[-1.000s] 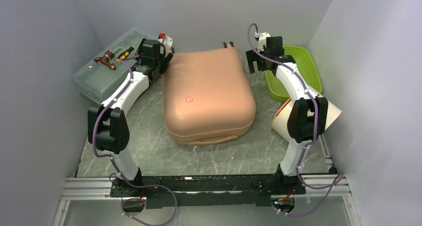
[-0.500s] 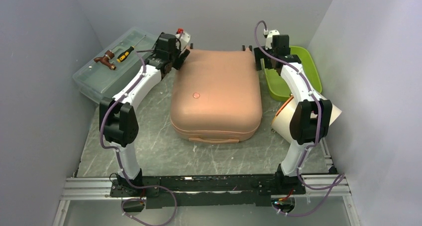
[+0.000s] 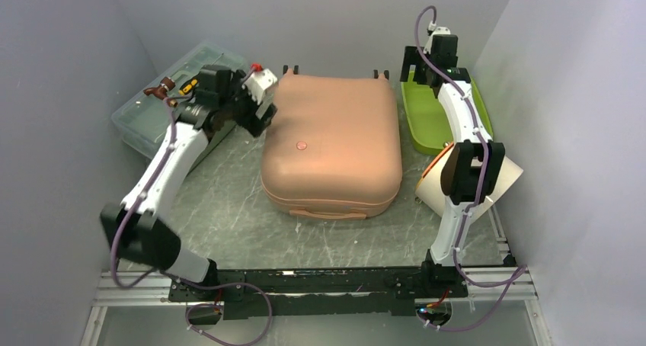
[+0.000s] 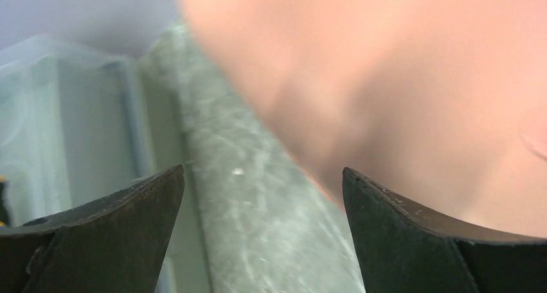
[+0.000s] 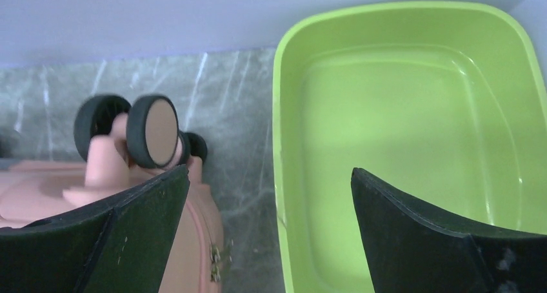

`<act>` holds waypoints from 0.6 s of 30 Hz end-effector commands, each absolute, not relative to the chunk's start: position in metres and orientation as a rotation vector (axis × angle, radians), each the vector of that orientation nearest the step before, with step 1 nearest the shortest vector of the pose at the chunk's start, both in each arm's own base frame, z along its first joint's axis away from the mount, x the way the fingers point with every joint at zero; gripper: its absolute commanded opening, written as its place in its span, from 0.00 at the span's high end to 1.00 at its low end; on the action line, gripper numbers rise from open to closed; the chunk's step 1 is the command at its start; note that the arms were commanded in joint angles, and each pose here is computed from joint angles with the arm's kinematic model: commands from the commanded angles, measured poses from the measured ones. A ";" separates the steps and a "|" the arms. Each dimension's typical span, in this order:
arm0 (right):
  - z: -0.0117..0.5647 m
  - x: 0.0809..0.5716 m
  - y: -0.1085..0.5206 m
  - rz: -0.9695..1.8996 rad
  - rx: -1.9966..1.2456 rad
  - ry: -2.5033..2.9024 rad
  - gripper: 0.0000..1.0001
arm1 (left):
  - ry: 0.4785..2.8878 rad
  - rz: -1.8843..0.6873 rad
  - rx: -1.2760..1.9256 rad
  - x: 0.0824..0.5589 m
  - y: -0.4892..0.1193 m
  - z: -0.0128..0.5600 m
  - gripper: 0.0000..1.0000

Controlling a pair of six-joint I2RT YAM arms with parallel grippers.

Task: Open, take out, and arrange the luggage
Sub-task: Adjust the luggage at the center of the board.

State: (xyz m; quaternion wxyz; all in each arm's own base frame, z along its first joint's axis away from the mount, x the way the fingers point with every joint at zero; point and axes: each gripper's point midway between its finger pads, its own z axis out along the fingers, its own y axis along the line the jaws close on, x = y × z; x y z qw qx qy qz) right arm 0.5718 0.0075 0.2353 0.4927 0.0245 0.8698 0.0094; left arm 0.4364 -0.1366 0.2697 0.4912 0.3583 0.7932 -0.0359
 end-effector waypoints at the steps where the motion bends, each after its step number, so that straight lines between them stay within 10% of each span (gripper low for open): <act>1: 0.264 0.593 0.027 0.213 0.110 2.033 0.00 | 1.736 -0.599 1.286 0.301 -0.189 0.288 0.01; 18: 0.226 0.604 0.138 1.042 -0.047 2.035 0.00 | 1.831 -0.810 1.500 0.207 -0.193 0.197 0.01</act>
